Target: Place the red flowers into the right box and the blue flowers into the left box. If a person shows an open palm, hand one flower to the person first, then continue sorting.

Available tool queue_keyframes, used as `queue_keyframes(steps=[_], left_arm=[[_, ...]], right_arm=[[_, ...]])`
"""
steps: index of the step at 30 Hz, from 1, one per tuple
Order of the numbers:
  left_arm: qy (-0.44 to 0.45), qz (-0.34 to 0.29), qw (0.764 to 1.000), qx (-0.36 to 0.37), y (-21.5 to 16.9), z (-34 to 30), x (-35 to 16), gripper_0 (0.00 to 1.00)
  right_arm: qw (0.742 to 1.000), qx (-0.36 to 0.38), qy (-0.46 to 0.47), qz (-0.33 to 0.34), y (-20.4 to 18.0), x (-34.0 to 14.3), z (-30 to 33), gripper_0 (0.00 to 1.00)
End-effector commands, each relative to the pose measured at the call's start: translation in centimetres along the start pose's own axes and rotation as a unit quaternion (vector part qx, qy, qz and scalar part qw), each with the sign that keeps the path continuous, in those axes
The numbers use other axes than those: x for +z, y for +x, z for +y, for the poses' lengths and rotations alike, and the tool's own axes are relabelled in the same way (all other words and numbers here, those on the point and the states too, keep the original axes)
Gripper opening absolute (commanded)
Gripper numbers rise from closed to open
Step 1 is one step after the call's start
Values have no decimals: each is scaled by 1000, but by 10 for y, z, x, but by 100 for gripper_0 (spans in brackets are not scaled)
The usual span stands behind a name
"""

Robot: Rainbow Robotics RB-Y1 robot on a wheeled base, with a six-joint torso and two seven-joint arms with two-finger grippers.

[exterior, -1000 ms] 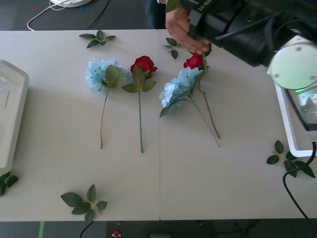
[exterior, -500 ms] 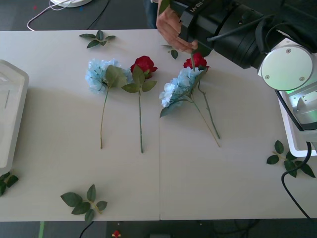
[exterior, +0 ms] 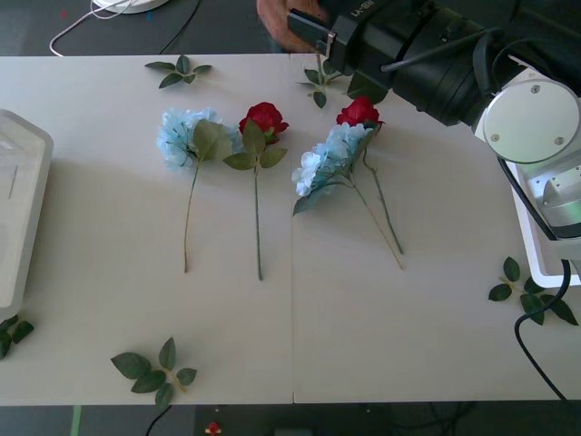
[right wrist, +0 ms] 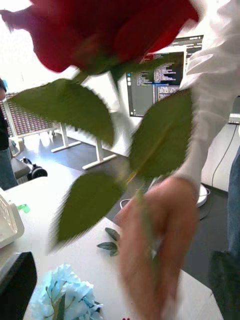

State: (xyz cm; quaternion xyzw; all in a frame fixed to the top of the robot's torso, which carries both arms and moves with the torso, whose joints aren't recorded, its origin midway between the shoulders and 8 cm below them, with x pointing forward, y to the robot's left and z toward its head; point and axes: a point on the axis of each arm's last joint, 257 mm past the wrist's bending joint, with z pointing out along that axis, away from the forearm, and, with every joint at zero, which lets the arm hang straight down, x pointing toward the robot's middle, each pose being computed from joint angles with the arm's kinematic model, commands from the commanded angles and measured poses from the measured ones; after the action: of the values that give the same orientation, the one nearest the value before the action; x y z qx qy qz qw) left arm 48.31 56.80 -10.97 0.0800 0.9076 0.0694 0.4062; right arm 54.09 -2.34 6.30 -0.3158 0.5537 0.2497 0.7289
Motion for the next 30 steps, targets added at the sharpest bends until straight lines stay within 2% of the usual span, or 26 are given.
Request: queue_keyframes(steps=[1,7,8,16,24,27,30], left_arm=[[-22,-10,1000,-5,-20,16,-16,0],[-22,-10,1000,-5,-20,16,-16,0],[-14,1,1000,-13,-5,11,-6,0],[-16,3,1000,-2,-8,13,-9,0],[-18,23,999,-33,29,25,18,1],[-23,19,999,-43,43,28,35,1],[-36,14,998,-50,54,34,50,0]], right_arm=[[1000,-17,-6,-19,-27,2,-3,100],[1000,0,-5,-11,-21,-10,-12,100],[1000,4,-6,-7,-19,-12,-13,100],[999,37,-1,31,3,-46,-35,100],[982,105,20,156,59,-114,-71,100],[968,131,44,209,84,-138,-84,100],[943,169,86,274,114,-162,-97,100]])
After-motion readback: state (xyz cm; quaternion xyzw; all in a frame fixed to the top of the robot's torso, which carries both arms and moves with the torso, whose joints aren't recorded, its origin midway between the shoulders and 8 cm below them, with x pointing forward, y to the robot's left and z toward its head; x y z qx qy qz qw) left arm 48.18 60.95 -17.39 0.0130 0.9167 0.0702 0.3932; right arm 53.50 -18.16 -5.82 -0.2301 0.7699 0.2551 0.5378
